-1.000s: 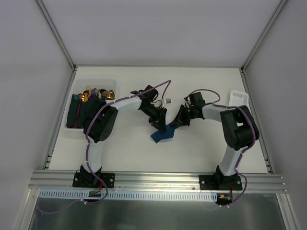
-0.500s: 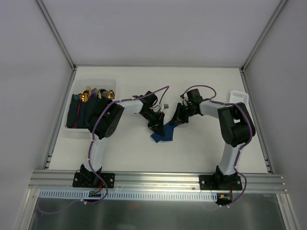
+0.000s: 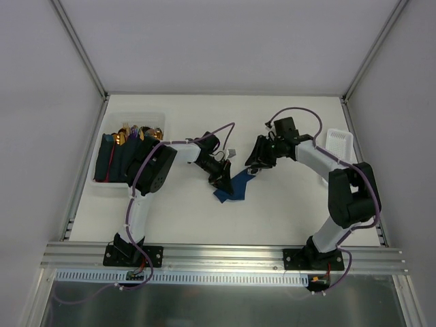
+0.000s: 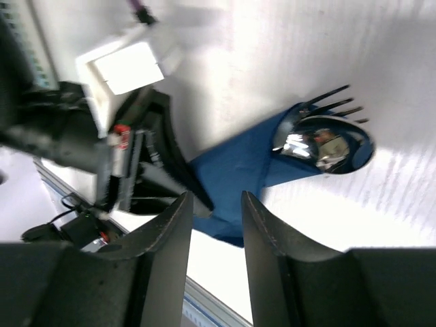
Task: Place the utensils on the paper napkin and roll it up
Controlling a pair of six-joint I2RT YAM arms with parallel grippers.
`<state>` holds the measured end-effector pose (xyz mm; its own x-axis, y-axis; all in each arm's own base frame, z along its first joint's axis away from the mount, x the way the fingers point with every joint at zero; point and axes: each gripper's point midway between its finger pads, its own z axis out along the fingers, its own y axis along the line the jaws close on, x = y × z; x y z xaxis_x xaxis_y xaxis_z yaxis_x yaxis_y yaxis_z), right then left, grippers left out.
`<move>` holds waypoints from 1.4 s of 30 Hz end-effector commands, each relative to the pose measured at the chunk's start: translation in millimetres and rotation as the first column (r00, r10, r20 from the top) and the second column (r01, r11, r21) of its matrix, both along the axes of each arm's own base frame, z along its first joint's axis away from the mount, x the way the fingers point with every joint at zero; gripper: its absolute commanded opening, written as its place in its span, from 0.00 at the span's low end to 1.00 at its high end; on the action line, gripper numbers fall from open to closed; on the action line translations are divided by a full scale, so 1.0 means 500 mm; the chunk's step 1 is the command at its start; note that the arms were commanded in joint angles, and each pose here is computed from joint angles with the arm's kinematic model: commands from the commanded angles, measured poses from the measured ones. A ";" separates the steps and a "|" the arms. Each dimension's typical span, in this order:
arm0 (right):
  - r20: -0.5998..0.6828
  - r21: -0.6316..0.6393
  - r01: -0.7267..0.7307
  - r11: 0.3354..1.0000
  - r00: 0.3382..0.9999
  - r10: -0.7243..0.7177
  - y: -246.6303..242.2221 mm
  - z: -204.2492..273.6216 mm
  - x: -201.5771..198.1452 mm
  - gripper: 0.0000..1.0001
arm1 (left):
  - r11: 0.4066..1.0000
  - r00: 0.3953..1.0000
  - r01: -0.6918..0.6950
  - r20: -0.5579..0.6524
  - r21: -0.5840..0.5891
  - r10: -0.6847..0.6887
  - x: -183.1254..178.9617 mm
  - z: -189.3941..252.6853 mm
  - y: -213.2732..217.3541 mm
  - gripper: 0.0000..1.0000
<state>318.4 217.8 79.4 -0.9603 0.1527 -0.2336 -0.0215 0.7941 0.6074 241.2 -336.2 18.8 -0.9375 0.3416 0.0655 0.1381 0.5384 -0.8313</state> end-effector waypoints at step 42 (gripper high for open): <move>-0.268 -0.044 0.119 0.992 0.955 -0.126 0.041 -0.222 -0.147 0.20 | 0.993 0.939 -0.056 0.343 0.104 0.017 0.099 0.074 0.093 0.42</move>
